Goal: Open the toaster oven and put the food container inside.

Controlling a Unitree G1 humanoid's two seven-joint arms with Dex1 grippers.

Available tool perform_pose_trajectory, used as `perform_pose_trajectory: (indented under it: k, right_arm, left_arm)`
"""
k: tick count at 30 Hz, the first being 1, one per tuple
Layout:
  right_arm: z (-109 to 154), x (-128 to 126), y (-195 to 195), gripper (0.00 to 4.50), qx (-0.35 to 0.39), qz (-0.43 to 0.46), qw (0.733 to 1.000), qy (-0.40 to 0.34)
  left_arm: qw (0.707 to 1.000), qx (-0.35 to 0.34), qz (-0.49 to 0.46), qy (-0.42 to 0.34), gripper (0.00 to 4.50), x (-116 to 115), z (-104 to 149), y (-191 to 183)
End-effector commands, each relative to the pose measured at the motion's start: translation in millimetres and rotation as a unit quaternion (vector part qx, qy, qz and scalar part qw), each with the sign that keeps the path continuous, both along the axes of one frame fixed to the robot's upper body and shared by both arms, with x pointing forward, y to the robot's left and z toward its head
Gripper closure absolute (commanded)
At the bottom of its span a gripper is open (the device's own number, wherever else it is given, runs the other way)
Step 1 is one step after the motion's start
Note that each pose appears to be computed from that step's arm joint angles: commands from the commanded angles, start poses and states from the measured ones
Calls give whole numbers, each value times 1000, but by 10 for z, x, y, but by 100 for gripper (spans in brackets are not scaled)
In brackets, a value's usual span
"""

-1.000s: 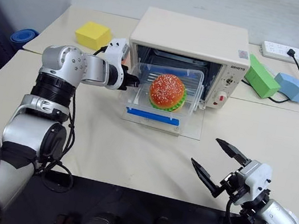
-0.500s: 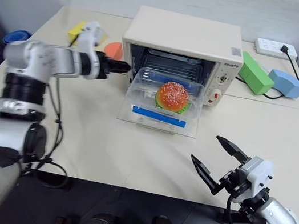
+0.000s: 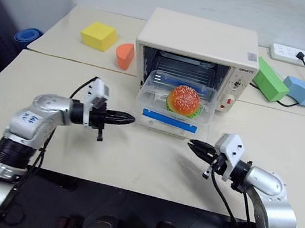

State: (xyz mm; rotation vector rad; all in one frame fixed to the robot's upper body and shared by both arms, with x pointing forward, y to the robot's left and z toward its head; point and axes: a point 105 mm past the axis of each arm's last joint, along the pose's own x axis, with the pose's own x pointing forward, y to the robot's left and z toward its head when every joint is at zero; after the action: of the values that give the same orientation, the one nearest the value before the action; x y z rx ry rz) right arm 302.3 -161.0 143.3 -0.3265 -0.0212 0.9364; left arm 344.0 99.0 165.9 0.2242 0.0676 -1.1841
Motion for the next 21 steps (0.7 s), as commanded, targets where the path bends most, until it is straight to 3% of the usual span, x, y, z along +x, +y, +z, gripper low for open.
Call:
perform_pose_trajectory:
  k: [1, 14, 21]
  right_arm:
    - [38, 172, 54, 445, -5, 2, 1000, -21]
    - [298, 881, 58, 445, -11, -37, 996, -82]
    - [518, 1157, 189, 445, 14, -60, 992, -108]
  left_arm:
    - [998, -35, 52, -28, 450, 210, 90, -97]
    - [974, -123, 185, -36, 450, 707, 220, -166]
    - [966, -152, 203, -40, 450, 835, 270, -217]
